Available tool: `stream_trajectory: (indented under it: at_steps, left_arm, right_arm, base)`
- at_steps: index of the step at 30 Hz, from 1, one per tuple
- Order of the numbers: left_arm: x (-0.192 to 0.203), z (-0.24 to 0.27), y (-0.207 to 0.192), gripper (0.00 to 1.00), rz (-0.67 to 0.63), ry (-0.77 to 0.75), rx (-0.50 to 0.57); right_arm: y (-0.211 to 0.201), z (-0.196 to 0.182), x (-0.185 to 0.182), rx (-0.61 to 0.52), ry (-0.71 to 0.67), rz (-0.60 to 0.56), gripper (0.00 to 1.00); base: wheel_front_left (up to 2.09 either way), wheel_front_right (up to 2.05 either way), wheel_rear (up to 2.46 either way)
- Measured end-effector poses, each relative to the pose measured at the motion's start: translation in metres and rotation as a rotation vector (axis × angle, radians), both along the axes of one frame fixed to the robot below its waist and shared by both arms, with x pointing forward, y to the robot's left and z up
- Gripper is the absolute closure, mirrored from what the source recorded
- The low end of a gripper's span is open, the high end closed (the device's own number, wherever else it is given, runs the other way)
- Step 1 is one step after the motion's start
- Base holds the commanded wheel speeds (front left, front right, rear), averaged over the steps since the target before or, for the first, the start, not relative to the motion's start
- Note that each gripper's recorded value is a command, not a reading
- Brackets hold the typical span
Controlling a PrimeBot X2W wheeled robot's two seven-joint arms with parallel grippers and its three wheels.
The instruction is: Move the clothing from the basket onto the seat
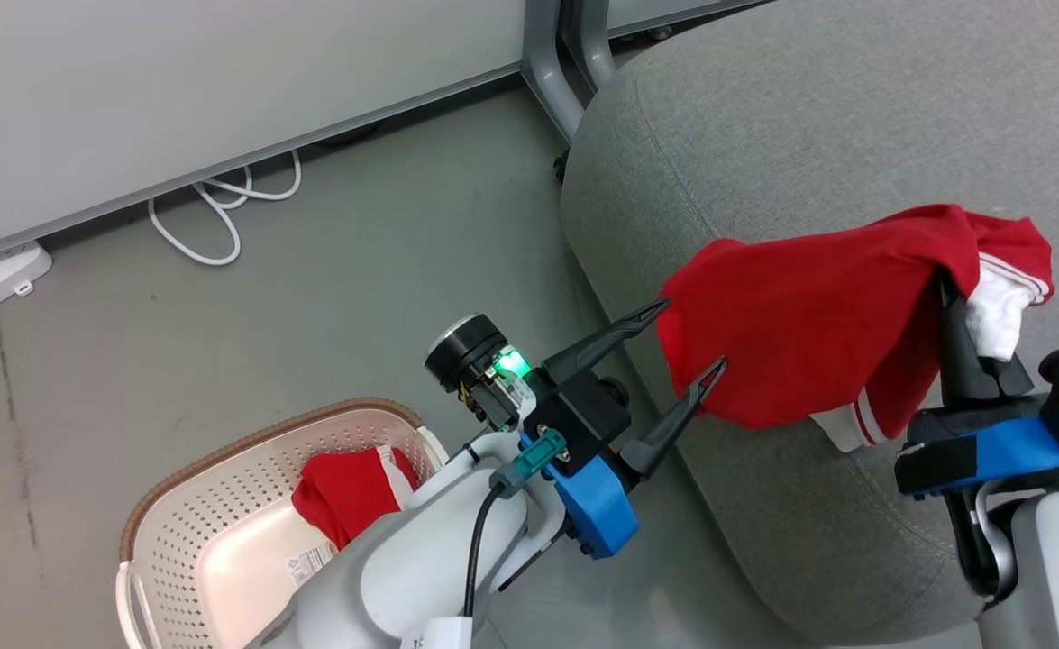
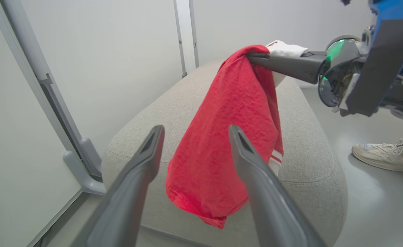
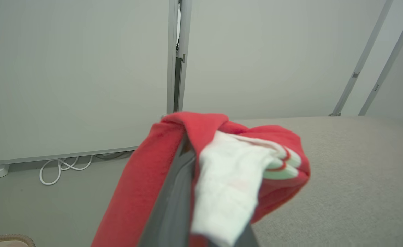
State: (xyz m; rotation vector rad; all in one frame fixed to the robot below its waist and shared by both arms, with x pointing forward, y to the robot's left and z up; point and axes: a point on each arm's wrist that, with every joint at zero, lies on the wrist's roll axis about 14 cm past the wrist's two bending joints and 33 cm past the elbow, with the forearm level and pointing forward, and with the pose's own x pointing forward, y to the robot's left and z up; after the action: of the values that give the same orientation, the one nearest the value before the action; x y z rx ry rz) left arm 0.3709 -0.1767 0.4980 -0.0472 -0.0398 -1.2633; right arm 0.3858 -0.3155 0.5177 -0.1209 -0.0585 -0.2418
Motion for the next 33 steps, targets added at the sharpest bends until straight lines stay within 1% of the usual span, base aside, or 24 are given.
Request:
stream_trajectory:
  at_steps: [9, 15, 18, 23, 27, 33]
  left_arm:
    - [-0.006, 0.004, -0.002, 0.00, -0.012, -0.004, -0.010]
    - [-0.004, 0.006, -0.001, 0.00, -0.005, -0.007, -0.017]
    - [-0.001, 0.005, 0.000, 0.00, 0.000, -0.006, -0.022]
    - [0.012, 0.003, 0.002, 0.00, 0.008, -0.012, -0.035]
    - [0.026, -0.004, 0.003, 0.00, 0.012, -0.015, -0.044]
    - [0.056, -0.028, 0.007, 0.00, 0.019, -0.023, -0.040]
  right_arm:
    - [-0.002, -0.001, -0.008, 0.011, -0.002, -0.021, 1.00]
    - [-0.001, 0.002, -0.004, 0.006, -0.013, -0.016, 1.00]
    - [-0.002, 0.010, 0.003, -0.012, -0.033, -0.011, 1.00]
    - [-0.010, 0.043, 0.027, -0.073, -0.113, -0.004, 1.00]
    - [-0.021, 0.078, 0.053, -0.136, -0.196, -0.006, 1.00]
    - [-0.048, 0.127, 0.089, -0.246, -0.319, -0.051, 1.00]
  base:
    - [0.00, 0.00, 0.00]
    - [0.00, 0.00, 0.00]
    - [0.00, 0.00, 0.00]
    - [0.00, 0.00, 0.00]
    - [0.00, 0.00, 0.00]
    - [0.00, 0.00, 0.00]
